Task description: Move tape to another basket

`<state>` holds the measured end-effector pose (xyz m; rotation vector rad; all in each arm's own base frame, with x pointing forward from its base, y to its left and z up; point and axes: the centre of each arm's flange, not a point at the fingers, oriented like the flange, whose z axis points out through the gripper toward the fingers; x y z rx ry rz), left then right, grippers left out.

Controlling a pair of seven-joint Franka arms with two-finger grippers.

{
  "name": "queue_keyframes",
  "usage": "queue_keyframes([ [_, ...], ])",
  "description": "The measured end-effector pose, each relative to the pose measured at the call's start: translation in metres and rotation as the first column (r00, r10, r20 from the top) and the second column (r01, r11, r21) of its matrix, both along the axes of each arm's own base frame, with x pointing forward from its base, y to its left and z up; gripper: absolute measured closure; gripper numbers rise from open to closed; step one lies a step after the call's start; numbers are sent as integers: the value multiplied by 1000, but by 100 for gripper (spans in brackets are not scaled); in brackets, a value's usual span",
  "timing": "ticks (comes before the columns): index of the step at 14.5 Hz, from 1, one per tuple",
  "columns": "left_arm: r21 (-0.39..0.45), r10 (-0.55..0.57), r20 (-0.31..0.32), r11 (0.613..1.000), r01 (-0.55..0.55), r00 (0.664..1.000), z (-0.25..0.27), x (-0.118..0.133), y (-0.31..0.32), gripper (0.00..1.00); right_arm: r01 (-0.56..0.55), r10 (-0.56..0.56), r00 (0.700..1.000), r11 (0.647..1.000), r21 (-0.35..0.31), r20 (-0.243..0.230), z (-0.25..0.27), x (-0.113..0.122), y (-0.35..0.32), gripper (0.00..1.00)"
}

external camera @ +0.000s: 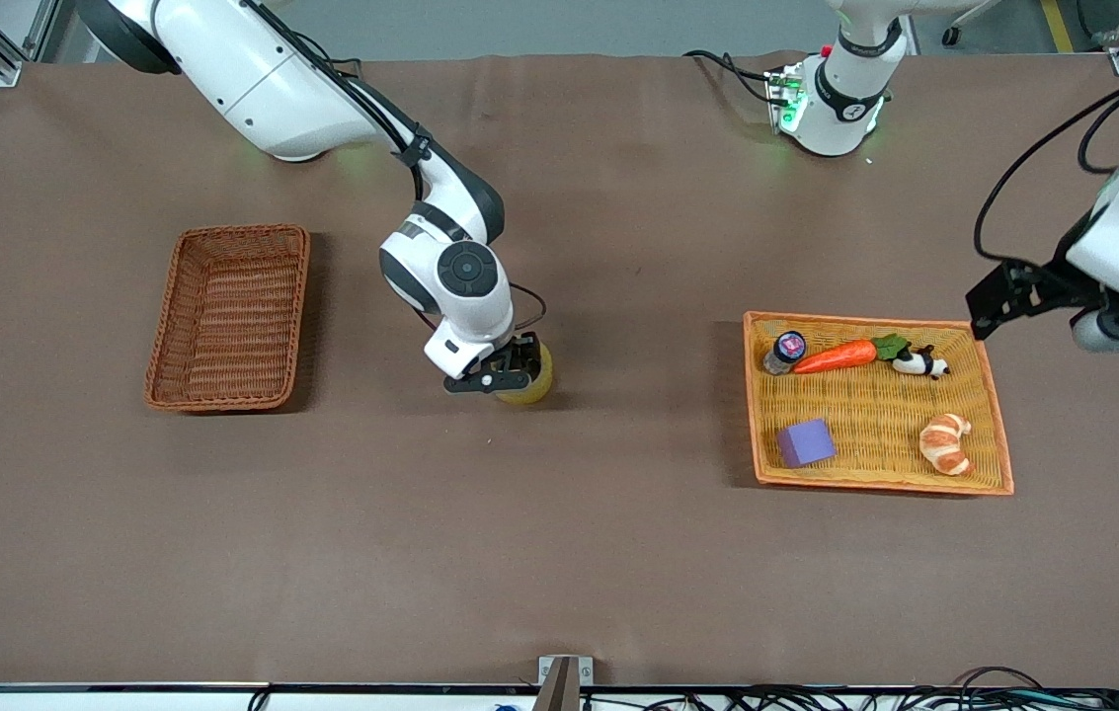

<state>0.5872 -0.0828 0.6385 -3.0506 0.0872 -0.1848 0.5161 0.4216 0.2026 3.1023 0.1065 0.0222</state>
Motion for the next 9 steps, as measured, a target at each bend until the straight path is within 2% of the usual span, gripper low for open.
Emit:
queue_keyframes([
  [4,26,-13,-67,1000,14,998,12,-34,24,0,-7,7,1000,1000,-21,15,-16,1,-4,6],
  [5,27,-18,-76,999,20,997,13,-38,27,0,-9,10,1000,1000,-25,18,-17,2,-5,12],
  [9,25,-12,-90,1000,14,996,9,-39,36,0,14,-14,1000,1000,-24,22,-16,2,-4,59],
])
